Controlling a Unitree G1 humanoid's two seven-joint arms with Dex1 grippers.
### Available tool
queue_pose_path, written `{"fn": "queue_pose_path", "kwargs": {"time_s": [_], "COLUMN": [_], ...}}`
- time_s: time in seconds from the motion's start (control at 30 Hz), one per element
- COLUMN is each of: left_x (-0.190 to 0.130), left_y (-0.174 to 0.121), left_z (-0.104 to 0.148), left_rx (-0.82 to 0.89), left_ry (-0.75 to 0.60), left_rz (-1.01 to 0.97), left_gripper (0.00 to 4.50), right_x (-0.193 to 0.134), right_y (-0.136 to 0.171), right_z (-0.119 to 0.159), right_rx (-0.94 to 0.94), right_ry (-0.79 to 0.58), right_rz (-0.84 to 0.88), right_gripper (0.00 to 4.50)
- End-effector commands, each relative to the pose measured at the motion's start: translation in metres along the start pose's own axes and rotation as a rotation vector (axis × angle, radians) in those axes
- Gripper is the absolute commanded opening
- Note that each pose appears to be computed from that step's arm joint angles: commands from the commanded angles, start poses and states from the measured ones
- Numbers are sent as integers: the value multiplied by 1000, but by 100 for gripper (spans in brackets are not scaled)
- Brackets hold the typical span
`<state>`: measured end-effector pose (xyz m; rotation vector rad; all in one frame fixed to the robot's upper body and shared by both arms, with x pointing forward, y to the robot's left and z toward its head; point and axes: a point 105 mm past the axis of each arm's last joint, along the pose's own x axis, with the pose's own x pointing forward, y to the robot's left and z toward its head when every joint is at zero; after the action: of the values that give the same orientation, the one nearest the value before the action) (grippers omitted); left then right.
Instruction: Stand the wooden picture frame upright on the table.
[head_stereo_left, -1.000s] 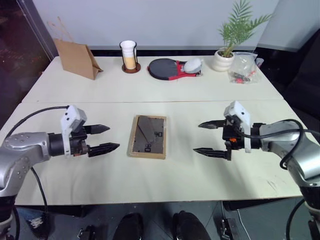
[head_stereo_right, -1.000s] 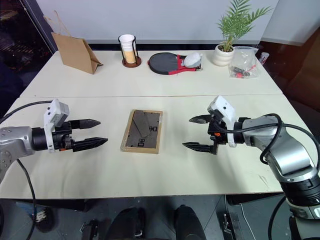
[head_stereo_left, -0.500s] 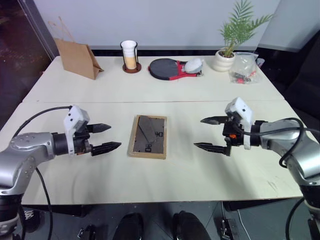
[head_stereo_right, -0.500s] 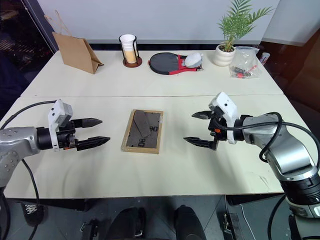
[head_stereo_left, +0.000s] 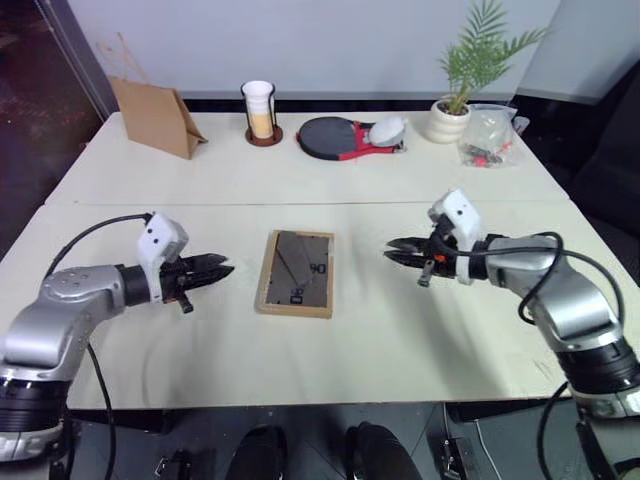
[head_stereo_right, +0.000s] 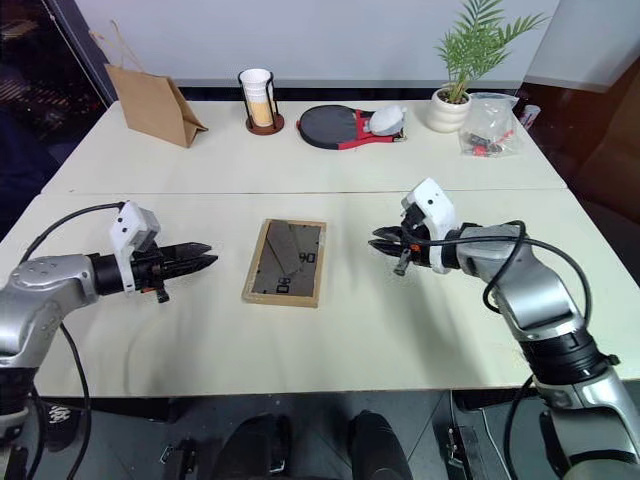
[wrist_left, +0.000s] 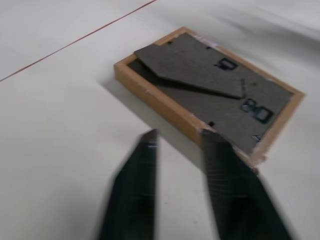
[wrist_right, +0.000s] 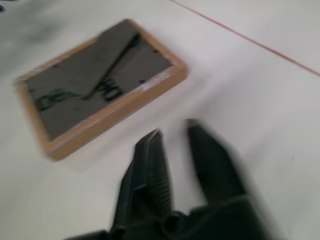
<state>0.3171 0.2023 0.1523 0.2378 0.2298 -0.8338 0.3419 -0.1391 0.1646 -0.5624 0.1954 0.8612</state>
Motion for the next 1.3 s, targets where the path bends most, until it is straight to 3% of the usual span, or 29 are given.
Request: {"fn": "queue_pose_path", "kwargs": {"time_s": [0.03,0.2,0.43,0.87,1.03,1.1,1.2,1.3], "left_x": [15,49,64,41,28,18,5,-5], "left_y": [5,-3,-23,-41,-24,-20,-24,-33], "left_z": [-5,-22,-36,-44,-44,-32,-16,-9], "left_rx": [72,79,78,51,22,-57,-181,-347], "left_ry": [23,55,92,157,172,128,78,65], "left_rz": [34,24,-37,-91,-34,-53,-134,-240], "left_gripper": [4,4,4,4,4,4,89,237], "right_x": [15,53,81,78,69,59,49,44], "right_y": [-3,16,45,81,68,61,53,52], "right_z": [2,-9,-11,-3,-7,-4,-2,-1], "right_rx": [-23,31,36,78,34,6,-1,-10], "right_ry": [12,54,72,57,81,61,56,57], "right_rz": [-51,-24,54,179,115,115,101,100], "right_gripper": [0,0,0,0,0,0,0,0]}}
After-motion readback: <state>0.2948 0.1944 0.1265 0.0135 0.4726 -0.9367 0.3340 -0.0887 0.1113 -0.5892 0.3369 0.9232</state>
